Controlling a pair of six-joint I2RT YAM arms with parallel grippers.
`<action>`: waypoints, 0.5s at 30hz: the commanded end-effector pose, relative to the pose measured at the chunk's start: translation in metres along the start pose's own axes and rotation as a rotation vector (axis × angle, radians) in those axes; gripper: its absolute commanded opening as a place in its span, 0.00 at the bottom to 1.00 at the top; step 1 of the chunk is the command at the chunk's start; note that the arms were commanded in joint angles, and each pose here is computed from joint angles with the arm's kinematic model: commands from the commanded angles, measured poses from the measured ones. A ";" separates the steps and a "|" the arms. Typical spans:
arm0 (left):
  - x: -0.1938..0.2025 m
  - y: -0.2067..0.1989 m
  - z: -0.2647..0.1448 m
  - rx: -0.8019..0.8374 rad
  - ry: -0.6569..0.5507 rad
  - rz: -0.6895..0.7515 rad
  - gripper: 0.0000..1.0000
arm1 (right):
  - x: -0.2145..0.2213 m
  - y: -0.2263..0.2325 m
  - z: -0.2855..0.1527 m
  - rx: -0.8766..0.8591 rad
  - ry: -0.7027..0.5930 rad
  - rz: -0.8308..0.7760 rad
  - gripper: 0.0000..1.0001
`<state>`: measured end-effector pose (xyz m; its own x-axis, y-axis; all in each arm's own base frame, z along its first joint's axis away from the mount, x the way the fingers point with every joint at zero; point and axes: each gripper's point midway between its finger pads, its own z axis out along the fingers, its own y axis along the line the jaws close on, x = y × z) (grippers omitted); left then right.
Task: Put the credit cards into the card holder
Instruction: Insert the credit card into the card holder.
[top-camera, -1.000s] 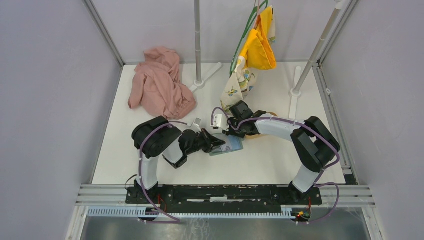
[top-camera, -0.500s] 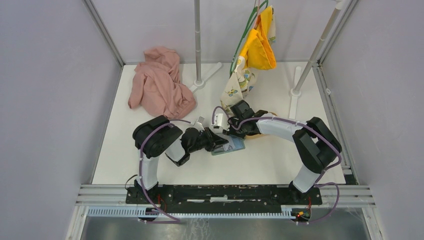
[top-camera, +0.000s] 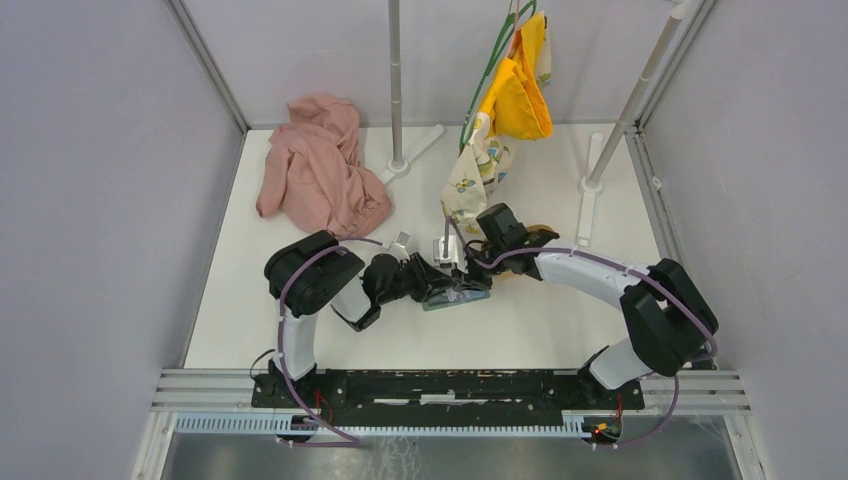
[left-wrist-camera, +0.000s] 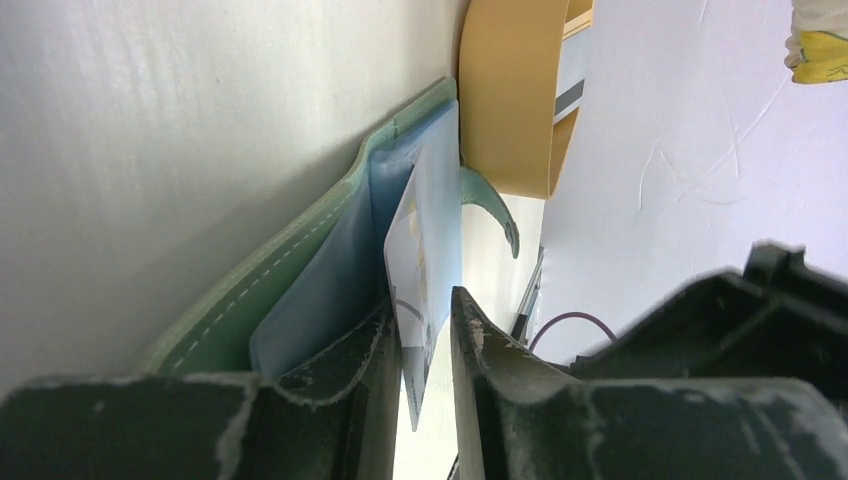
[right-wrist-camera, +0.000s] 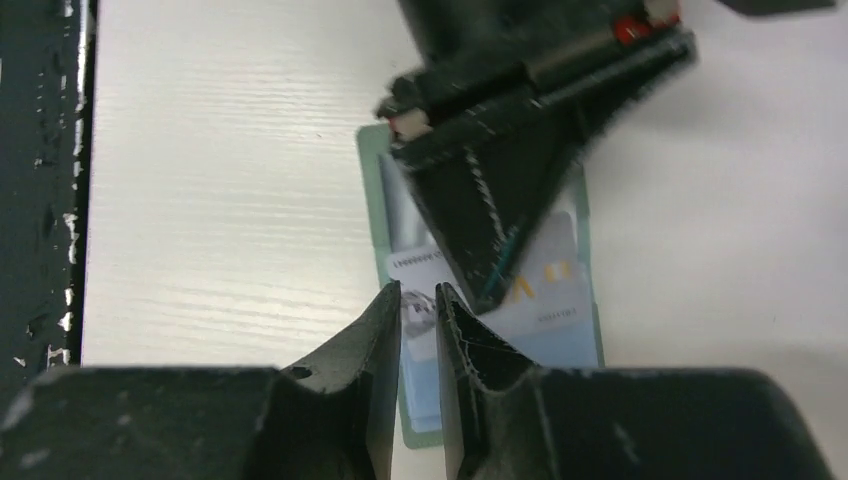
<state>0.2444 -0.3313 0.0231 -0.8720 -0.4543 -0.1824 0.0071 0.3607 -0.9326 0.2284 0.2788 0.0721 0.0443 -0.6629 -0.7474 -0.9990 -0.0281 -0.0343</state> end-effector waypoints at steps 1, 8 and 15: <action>0.003 0.001 0.003 -0.010 0.016 0.039 0.31 | -0.033 0.032 0.004 -0.065 -0.129 -0.210 0.24; 0.005 0.005 0.004 -0.032 0.027 0.034 0.32 | -0.024 0.025 0.021 0.118 -0.055 -0.404 0.21; 0.006 0.010 0.004 -0.046 0.036 0.031 0.32 | -0.026 0.018 0.033 0.232 0.025 -0.504 0.20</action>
<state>0.2455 -0.3333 0.0225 -0.8754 -0.4493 -0.1781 0.0028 0.3639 -0.9314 0.1861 0.3033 0.0523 0.4248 -0.6281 -0.6519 -0.9016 -0.2281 -0.3676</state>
